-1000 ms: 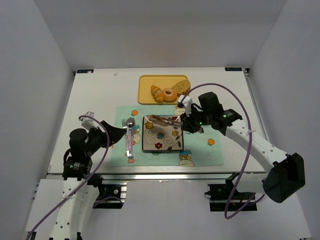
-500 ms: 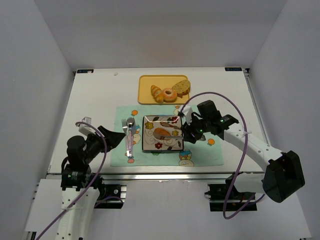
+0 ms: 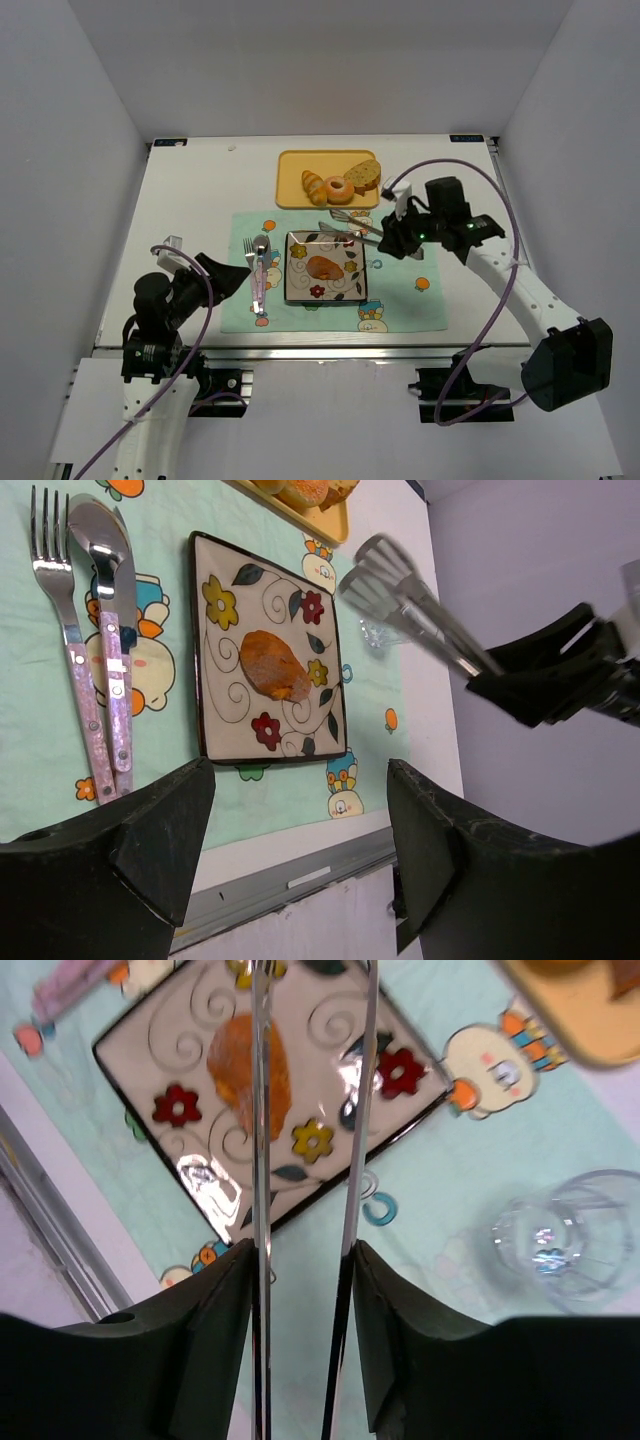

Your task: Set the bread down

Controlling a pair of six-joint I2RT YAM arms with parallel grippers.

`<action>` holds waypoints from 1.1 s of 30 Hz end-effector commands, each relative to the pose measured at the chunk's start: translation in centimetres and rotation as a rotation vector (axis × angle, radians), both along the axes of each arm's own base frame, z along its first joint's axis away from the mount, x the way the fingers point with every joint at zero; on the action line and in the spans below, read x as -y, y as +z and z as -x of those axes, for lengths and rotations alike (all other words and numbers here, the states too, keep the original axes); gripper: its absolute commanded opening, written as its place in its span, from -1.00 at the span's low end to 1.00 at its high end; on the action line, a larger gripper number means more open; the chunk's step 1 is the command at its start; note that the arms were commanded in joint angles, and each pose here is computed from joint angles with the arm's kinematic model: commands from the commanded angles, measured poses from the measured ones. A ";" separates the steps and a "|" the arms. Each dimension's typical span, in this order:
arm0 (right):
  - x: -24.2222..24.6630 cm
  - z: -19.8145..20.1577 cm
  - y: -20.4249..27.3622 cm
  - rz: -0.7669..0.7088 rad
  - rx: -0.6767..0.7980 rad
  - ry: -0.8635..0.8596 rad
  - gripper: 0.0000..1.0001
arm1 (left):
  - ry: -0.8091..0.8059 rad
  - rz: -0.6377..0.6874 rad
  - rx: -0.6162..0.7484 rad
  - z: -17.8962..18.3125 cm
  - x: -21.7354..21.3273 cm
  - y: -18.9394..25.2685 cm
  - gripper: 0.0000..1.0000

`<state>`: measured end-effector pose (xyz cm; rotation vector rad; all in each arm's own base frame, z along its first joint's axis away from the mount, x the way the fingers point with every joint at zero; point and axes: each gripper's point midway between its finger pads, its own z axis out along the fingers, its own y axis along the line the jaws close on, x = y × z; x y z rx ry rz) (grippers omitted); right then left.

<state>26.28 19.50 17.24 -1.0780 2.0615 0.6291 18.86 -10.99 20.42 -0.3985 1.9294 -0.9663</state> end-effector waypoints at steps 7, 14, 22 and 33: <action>3.9 -5.5 9.6 -0.268 0.072 -0.223 -0.09 | -0.005 0.011 0.034 -0.4 0.2 1.2 0.59; 15.0 -9.8 7.1 -0.199 0.102 -0.563 -0.19 | -0.022 0.011 0.029 -0.7 0.4 0.9 0.59; 23.1 -10.0 -0.3 -0.103 -0.012 -0.782 -0.23 | -0.026 0.013 0.026 -1.0 0.5 0.6 0.59; 25.4 -8.4 -11.2 0.023 -0.194 -0.859 -0.17 | -0.045 0.019 0.009 -1.8 0.8 0.0 0.59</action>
